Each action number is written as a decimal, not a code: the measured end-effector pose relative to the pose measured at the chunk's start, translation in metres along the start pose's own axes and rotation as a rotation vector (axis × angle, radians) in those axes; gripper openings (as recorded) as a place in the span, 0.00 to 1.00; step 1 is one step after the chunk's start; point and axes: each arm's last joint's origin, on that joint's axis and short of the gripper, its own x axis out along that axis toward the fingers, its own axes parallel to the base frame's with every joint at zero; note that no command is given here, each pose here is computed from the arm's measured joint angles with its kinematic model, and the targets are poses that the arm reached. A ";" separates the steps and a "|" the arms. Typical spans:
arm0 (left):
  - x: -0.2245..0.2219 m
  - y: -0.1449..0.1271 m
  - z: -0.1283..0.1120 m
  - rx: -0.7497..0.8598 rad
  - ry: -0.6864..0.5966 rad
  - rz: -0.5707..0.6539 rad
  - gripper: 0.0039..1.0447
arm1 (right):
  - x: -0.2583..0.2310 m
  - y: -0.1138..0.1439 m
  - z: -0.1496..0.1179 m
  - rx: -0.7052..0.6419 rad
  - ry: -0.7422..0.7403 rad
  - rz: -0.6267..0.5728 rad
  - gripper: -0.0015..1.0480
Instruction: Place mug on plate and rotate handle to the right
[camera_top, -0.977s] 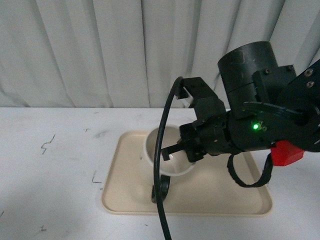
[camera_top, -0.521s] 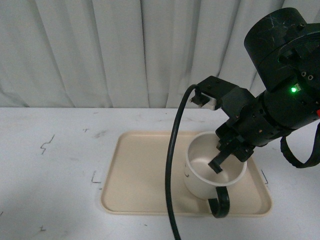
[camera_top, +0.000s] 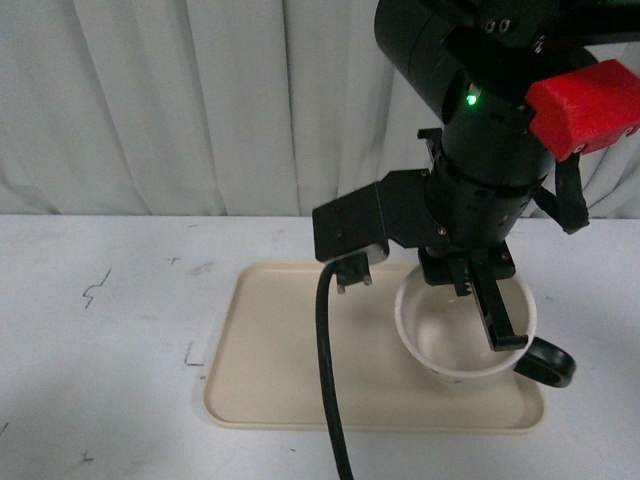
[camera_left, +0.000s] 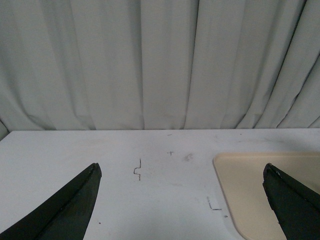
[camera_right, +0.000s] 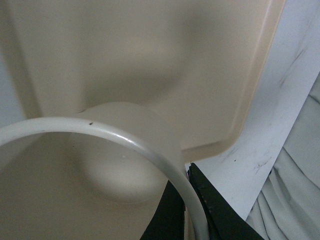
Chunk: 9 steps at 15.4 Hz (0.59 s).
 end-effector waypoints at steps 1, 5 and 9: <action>0.000 0.000 0.000 0.000 0.000 0.000 0.94 | 0.008 0.001 0.002 0.018 0.026 -0.016 0.03; 0.000 0.000 0.000 0.000 0.000 0.000 0.94 | 0.030 -0.003 0.002 -0.108 -0.104 -0.118 0.03; 0.000 0.000 0.000 0.000 0.000 0.000 0.94 | 0.033 0.001 0.017 -0.326 -0.164 -0.145 0.03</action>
